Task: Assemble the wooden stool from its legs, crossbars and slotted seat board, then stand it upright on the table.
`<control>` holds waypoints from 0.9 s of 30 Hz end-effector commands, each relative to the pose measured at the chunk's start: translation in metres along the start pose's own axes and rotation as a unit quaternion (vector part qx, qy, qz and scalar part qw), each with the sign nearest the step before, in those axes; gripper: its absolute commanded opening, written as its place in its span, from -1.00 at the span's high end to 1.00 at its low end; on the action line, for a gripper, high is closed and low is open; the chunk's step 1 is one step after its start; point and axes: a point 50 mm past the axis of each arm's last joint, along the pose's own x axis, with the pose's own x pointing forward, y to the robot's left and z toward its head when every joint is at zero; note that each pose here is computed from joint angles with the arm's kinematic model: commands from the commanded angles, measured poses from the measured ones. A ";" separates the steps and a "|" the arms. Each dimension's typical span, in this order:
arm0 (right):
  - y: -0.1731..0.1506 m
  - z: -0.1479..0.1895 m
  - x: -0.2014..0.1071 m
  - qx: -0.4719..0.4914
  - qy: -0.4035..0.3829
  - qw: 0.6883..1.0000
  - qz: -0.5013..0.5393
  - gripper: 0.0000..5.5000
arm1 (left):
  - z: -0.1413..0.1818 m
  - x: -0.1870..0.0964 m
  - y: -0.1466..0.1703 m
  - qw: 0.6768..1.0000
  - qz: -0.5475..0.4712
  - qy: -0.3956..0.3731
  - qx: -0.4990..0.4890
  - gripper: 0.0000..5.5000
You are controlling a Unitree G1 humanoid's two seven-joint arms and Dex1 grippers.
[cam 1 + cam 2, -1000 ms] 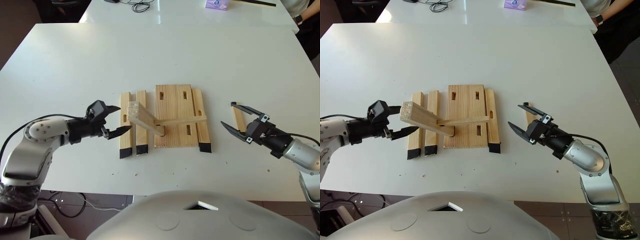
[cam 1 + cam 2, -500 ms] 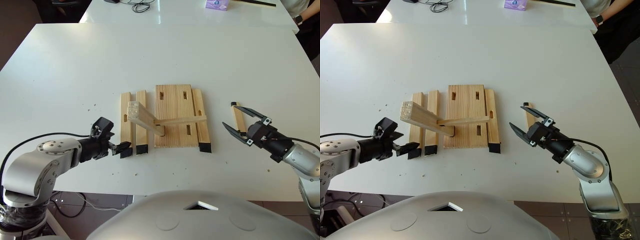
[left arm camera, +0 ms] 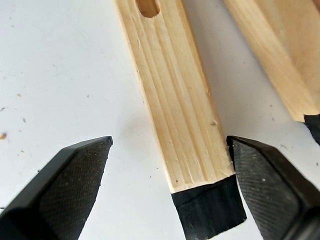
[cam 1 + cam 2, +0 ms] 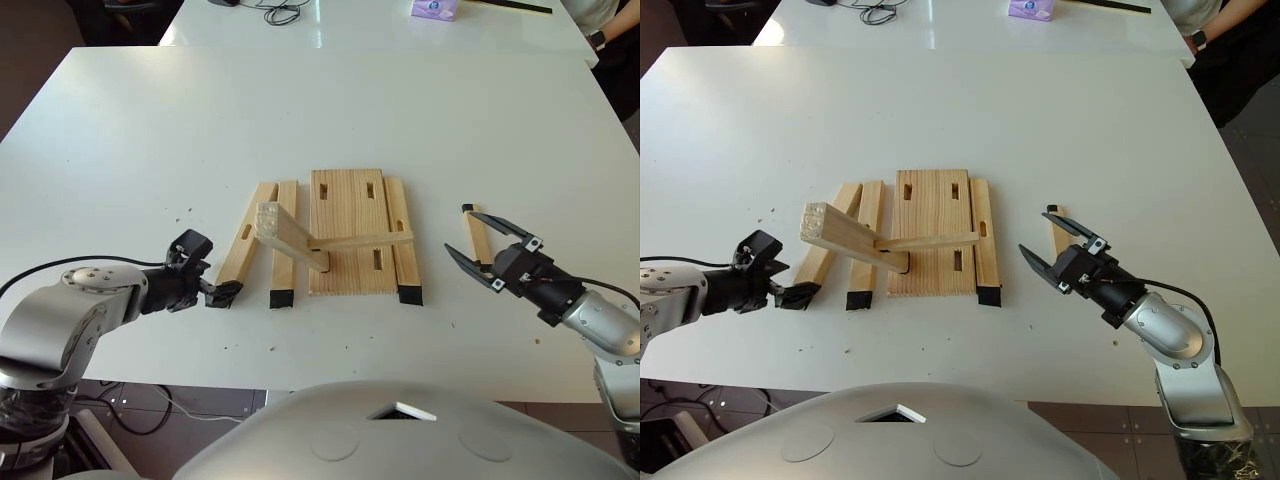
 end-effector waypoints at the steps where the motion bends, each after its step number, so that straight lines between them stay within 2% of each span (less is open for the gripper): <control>1: 0.000 0.002 0.002 -0.006 -0.002 1.000 0.001 -0.13 | 0.000 0.008 0.002 1.000 0.003 0.000 -0.008 -0.54; 7: -0.003 0.002 0.004 -0.011 -0.006 1.000 0.003 -0.13 | -0.013 0.023 0.000 0.997 0.010 0.005 -0.075 -0.54; 14: -0.004 0.001 0.003 -0.010 -0.005 1.000 0.005 -0.13 | -0.033 0.030 -0.009 0.996 0.007 0.003 -0.088 -0.54; 21: -0.005 0.002 0.004 -0.009 -0.007 1.000 0.004 -0.13 | -0.043 0.036 -0.024 0.996 -0.019 -0.012 -0.081 -0.23; 27: -0.007 0.001 0.006 -0.011 -0.009 1.000 0.003 -0.13 | -0.039 0.048 -0.015 0.996 0.009 -0.048 -0.069 0.08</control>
